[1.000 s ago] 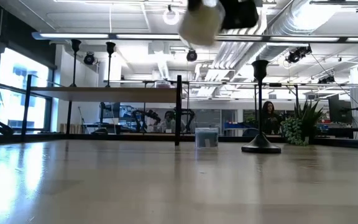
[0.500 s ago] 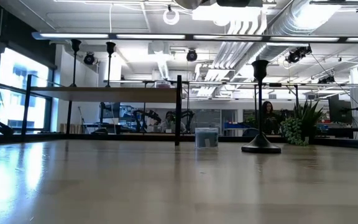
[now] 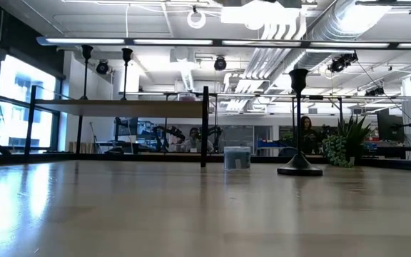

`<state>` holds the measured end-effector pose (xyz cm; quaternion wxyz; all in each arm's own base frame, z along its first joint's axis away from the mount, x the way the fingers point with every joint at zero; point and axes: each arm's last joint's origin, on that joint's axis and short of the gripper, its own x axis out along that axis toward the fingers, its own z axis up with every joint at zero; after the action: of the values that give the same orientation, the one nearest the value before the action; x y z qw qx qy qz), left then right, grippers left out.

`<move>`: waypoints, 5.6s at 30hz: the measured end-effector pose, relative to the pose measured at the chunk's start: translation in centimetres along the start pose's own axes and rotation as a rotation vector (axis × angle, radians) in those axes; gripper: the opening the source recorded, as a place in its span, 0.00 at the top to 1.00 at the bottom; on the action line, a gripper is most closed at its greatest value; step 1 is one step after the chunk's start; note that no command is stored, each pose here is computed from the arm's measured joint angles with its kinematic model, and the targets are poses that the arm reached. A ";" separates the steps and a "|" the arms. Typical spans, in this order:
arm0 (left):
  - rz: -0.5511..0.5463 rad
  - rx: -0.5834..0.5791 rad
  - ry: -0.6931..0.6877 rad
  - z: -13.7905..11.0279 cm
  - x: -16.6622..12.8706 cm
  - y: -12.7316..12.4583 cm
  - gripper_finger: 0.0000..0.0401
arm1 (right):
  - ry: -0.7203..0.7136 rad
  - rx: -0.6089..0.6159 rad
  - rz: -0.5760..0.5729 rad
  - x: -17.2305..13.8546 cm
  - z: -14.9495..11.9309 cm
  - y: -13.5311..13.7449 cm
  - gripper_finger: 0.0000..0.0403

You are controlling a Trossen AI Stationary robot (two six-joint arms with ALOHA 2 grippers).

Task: Pick & Place candle stick holders
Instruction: Put the yellow candle on the shelf

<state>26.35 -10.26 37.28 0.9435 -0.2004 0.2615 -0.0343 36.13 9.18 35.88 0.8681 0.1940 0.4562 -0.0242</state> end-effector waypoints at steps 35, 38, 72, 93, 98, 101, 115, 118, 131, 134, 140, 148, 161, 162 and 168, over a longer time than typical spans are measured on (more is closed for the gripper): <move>0.038 0.181 -0.123 2.5 3.7 2.8 0.39 | -0.024 -0.072 -0.045 -3.2 1.0 0.1 0.45; 0.086 0.205 -0.136 2.6 3.7 2.9 0.39 | -0.033 -0.072 -0.033 -3.2 1.1 0.1 0.45; -0.021 0.179 -0.075 2.8 5.3 3.9 0.39 | -0.032 -0.072 -0.004 -3.3 1.2 0.3 0.45; -0.127 0.198 -0.073 3.3 6.6 4.3 0.39 | -0.003 -0.070 -0.008 -3.2 1.0 0.1 0.45; -0.144 0.198 -0.065 3.2 7.1 4.3 0.39 | 0.006 -0.067 -0.012 -3.1 0.9 0.0 0.45; -0.144 0.201 -0.065 3.2 7.0 4.3 0.41 | 0.002 -0.068 -0.012 -3.1 1.0 0.0 0.45; -0.139 0.201 -0.075 3.3 7.0 4.2 0.65 | 0.038 -0.062 -0.035 -3.2 0.6 -0.2 0.45; -0.138 0.201 -0.083 3.4 6.6 4.2 0.66 | 0.037 -0.059 -0.041 -3.2 0.6 -0.2 0.45; -0.008 0.097 -0.146 5.2 -2.5 2.9 0.66 | -0.046 -0.065 -0.041 -3.3 1.4 -0.1 0.45; 0.063 0.057 -0.191 4.9 -4.7 2.6 0.66 | -0.040 -0.068 -0.040 -3.3 1.3 0.0 0.45; 0.116 0.180 -0.244 4.4 -6.6 1.6 0.65 | -0.040 -0.069 -0.041 -3.3 1.3 -0.1 0.45; 0.154 0.202 -0.210 3.9 -6.4 1.6 0.39 | -0.038 -0.070 -0.036 -3.3 1.3 0.0 0.45; 0.105 0.140 -0.124 3.3 -3.7 1.4 0.10 | -0.040 -0.071 -0.037 -3.2 1.3 0.0 0.45; 0.117 0.145 -0.108 3.1 -3.1 1.5 0.11 | -0.042 -0.073 -0.037 -3.2 1.3 0.0 0.45; 0.152 0.234 -0.041 2.5 0.2 1.5 0.13 | -0.051 -0.079 -0.032 -3.2 1.4 0.0 0.45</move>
<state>27.74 -8.05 38.51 0.9656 -0.0691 0.2506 0.0109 35.35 8.28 39.19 0.8859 0.1517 0.4376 -0.0251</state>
